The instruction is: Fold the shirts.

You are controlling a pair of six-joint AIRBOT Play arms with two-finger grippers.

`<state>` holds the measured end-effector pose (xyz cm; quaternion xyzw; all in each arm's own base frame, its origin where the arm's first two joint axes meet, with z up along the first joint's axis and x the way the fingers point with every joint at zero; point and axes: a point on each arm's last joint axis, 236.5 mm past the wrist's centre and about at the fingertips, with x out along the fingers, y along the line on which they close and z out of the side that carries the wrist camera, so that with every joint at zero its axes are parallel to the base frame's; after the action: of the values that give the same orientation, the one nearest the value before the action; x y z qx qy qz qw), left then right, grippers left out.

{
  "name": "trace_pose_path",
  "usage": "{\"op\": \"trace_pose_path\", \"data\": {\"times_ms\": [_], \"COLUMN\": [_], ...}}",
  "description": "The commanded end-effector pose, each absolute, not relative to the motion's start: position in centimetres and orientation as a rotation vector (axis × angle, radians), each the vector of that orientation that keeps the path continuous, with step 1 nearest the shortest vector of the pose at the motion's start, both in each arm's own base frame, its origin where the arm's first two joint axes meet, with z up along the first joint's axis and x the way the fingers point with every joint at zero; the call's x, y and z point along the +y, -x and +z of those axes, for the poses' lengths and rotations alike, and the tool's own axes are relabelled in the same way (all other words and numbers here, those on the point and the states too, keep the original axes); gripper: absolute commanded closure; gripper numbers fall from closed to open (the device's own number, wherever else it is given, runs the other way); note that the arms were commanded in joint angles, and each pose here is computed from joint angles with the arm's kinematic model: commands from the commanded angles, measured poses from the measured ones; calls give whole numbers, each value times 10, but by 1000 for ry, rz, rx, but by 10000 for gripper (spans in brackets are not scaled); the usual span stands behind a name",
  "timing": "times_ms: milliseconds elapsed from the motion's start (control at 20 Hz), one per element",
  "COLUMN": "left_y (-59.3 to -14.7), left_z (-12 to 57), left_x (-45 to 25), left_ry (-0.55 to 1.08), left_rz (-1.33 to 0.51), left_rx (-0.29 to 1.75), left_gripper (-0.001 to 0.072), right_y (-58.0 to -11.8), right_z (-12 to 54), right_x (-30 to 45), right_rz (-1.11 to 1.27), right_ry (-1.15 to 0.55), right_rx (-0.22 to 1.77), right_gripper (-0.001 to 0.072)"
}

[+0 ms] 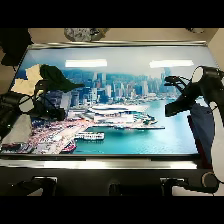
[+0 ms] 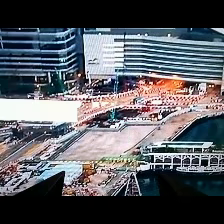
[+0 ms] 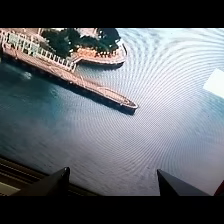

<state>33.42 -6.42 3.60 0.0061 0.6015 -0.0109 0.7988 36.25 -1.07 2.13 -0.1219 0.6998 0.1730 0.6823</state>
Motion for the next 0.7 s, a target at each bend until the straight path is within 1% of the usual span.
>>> {"op": "trace_pose_path", "data": {"times_ms": [0, 100, 200, 350, 400, 550, 600, 650], "left_y": [-334, -336, -355, -395, -409, -469, -483, -497], "left_z": [36, 36, 42, 63, 73, 123, 130, 126], "left_x": [-64, -66, -72, -82, -83, -87, -82, -69], "left_ry": [-14, -6, 15, 75, 74, 130, 179, 232], "left_rz": [-24, -25, -41, -58, -66, -98, -77, -31], "left_rx": [1292, 1285, 1198, 1009, 934, 614, 571, 586], "left_gripper": [29, 29, 29, 29, 30, 30, 31, 31], "right_y": [-362, -362, -362, -365, -373, -392, -393, -393], "right_z": [21, 21, 21, 21, 21, 22, 22, 22], "right_x": [-10, -10, -10, -10, -10, -12, -12, -13], "right_rz": [389, 389, 388, 385, 375, 351, 348, 348], "right_ry": [273, 273, 272, 270, 276, 289, 290, 291], "right_rx": [1570, 1570, 1569, 1560, 1526, 1449, 1444, 1444], "right_gripper": [76, 76, 77, 77, 76, 74, 72, 59]}}
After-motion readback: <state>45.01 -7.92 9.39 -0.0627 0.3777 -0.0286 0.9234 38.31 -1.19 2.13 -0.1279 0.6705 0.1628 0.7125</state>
